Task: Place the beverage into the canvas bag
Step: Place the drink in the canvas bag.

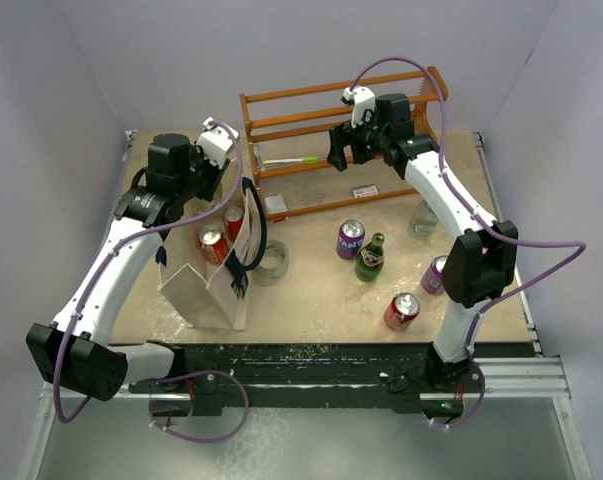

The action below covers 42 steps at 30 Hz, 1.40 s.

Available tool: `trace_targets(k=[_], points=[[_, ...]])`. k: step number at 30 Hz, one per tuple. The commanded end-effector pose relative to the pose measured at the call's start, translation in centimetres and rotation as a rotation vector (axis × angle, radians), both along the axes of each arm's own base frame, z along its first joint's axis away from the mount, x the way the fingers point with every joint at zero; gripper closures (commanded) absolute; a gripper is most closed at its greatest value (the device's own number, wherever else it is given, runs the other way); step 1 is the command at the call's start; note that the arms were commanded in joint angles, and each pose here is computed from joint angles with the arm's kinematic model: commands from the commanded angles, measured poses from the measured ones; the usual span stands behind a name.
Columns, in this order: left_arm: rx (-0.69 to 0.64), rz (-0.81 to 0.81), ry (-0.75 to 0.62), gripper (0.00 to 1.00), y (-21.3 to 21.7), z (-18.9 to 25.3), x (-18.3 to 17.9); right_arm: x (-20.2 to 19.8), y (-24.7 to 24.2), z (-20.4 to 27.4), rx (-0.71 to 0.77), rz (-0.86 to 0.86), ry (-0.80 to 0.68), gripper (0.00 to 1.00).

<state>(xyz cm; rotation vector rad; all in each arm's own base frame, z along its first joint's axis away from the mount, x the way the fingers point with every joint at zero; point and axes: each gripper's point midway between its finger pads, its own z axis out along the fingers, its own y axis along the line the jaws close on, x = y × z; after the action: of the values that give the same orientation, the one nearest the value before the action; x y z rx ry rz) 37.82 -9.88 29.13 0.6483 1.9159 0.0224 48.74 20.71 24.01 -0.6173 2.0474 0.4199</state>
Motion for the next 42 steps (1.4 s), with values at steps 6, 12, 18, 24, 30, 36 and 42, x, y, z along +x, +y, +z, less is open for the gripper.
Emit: trace_targets(k=[6,12,18,24,30,36,42], points=[[-0.042,0.096,-0.280,1.00,1.2,5.1,3.1,0.3,-0.5,5.4,0.026,-0.019,-0.129,0.11],[-0.103,0.164,-0.256,1.00,1.6,3.5,3.7,0.4,-0.6,5.8,0.016,-0.025,-0.145,0.11],[-0.176,0.240,-0.236,1.00,2.0,2.2,4.3,0.3,-0.4,6.0,0.010,-0.019,-0.152,0.11],[-0.223,0.326,-0.207,1.00,3.1,0.4,4.4,0.2,-0.3,6.0,0.004,-0.015,-0.158,0.11],[-0.291,0.368,-0.162,1.00,3.3,-1.2,4.1,0.1,0.2,6.0,0.001,-0.004,-0.160,0.10],[-0.335,0.409,-0.118,1.00,3.7,-2.9,3.8,0.0,0.3,6.0,-0.001,0.000,-0.161,0.10],[-0.387,0.466,-0.058,1.00,4.2,-5.1,3.6,0.0,0.4,5.9,-0.001,0.002,-0.159,0.10]])
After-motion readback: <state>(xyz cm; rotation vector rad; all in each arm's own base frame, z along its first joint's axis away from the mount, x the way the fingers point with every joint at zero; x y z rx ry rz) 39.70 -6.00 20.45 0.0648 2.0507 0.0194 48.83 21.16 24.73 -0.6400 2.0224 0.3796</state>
